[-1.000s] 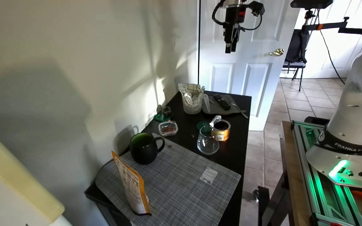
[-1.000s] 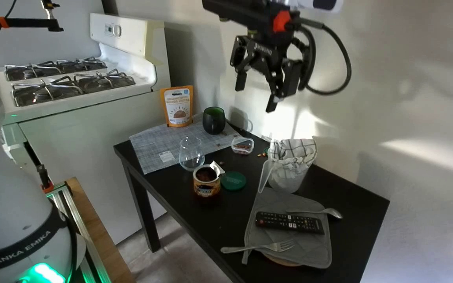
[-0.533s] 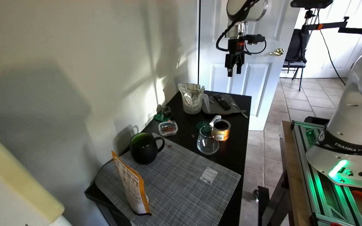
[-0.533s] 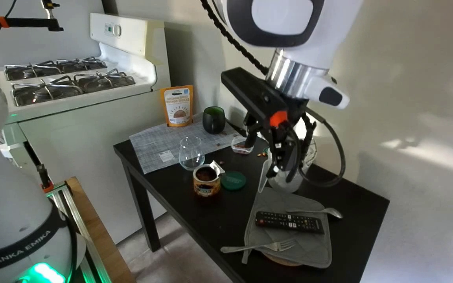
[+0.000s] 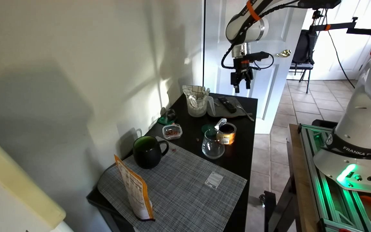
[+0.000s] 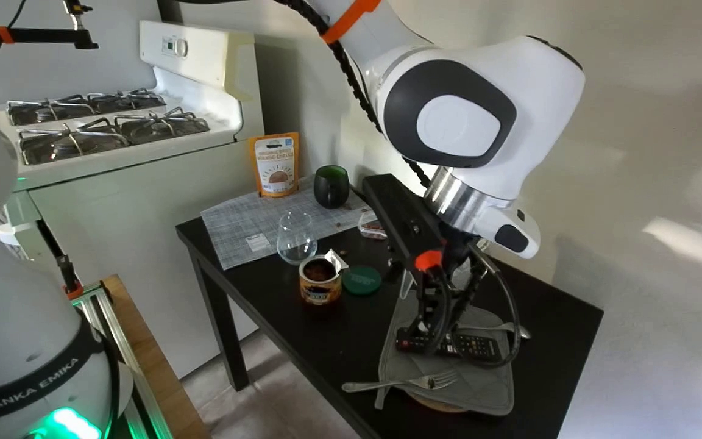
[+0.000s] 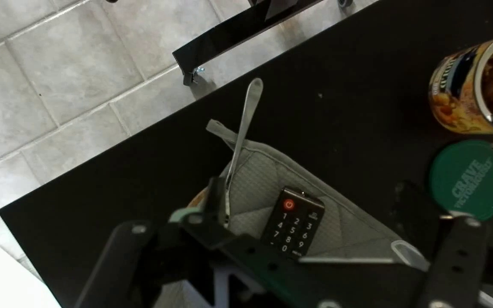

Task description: Put the silver fork and spoon in the jug.

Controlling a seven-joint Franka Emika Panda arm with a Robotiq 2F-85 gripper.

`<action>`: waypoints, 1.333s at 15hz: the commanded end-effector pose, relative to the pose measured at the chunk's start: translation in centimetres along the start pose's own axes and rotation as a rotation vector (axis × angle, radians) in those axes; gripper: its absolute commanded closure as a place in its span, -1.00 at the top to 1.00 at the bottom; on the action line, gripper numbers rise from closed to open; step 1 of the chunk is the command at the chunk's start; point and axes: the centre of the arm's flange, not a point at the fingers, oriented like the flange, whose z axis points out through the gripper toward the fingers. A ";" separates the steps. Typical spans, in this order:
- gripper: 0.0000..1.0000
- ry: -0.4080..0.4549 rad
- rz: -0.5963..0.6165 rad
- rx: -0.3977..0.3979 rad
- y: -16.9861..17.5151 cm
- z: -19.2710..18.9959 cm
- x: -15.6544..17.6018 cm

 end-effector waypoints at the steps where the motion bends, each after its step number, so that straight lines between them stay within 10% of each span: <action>1: 1.00 0.002 -0.005 0.000 -0.2 -0.1 0.0; 10: 1.00 -0.081 0.074 0.050 4.0 5.6 2.0; 20: 0.41 -0.072 0.121 0.040 5.8 7.4 6.1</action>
